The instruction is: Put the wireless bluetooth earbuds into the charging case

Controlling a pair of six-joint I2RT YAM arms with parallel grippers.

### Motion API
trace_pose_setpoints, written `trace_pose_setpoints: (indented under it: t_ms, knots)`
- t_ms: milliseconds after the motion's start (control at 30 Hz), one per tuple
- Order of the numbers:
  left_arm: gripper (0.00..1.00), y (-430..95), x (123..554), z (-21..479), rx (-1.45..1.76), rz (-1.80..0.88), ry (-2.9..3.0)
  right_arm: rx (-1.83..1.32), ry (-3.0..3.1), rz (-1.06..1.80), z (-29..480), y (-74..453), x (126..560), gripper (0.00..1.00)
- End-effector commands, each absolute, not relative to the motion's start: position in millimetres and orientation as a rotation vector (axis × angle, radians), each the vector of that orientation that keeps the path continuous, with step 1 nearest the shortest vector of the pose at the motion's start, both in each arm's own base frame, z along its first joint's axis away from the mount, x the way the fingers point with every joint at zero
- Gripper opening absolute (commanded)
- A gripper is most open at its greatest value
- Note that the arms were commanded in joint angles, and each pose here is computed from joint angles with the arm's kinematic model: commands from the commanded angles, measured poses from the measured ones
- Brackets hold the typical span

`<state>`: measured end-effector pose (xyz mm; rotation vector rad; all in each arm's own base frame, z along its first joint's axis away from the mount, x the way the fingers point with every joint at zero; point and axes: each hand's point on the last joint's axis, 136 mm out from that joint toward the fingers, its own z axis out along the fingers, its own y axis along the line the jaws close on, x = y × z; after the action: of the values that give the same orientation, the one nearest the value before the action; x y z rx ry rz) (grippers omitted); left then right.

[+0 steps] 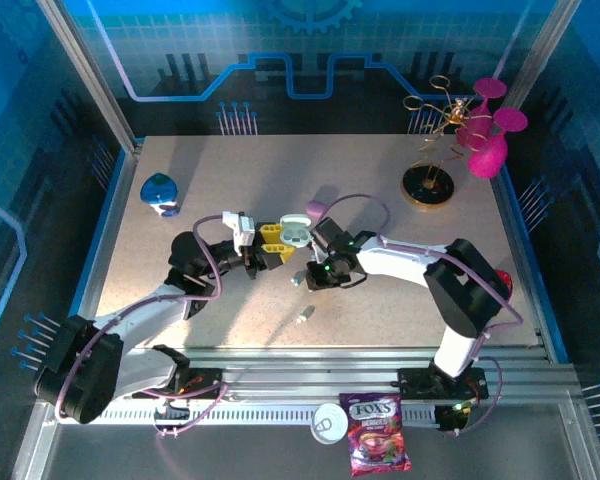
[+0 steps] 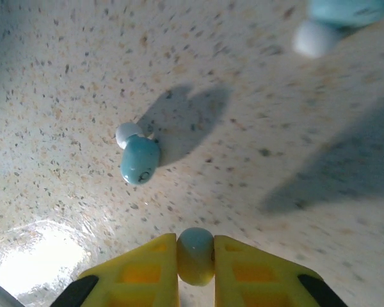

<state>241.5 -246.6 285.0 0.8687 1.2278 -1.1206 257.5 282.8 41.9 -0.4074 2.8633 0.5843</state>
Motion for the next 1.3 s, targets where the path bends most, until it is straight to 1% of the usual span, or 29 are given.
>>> trace_pose_setpoints:
  t_ms: [0, 233, 633, 700, 767, 833, 1067, 1267]
  knots:
    - [0.20, -242.5, 238.1, 291.4, 0.878, -1.082, 1.184, -0.382, 2.866, 0.386, 47.3, 242.1, 261.5, 0.15]
    - [0.20, -243.1, 238.3, 292.0, 0.879, -1.083, 1.184, -0.422, 2.917, 0.046, 41.1, 193.4, 256.2, 0.15]
    - [0.20, -241.4, 241.2, 295.2, 0.867, -1.064, 1.178, -0.446, 2.933, -0.383, 40.6, 155.9, 247.0, 0.15]
    - [0.20, -239.9, 242.3, 296.2, 0.857, -1.059, 1.179, -0.420, 2.925, -0.458, 47.6, 151.6, 249.8, 0.15]
    - [0.20, -238.1, 243.1, 297.9, 0.848, -1.049, 1.177, -0.369, 2.913, -0.536, 57.2, 145.1, 253.0, 0.11]
    - [0.20, -237.2, 243.6, 298.6, 0.842, -1.044, 1.177, -0.317, 2.899, -0.588, 66.0, 140.3, 255.4, 0.09]
    - [0.20, -235.2, 243.6, 302.6, 0.836, -1.034, 1.166, -0.152, 2.786, -0.745, 105.0, 125.9, 266.0, 0.06]
    - [0.20, -234.5, 242.3, 303.9, 0.836, -1.032, 1.162, -0.104, 2.771, -0.812, 115.9, 124.1, 269.8, 0.07]
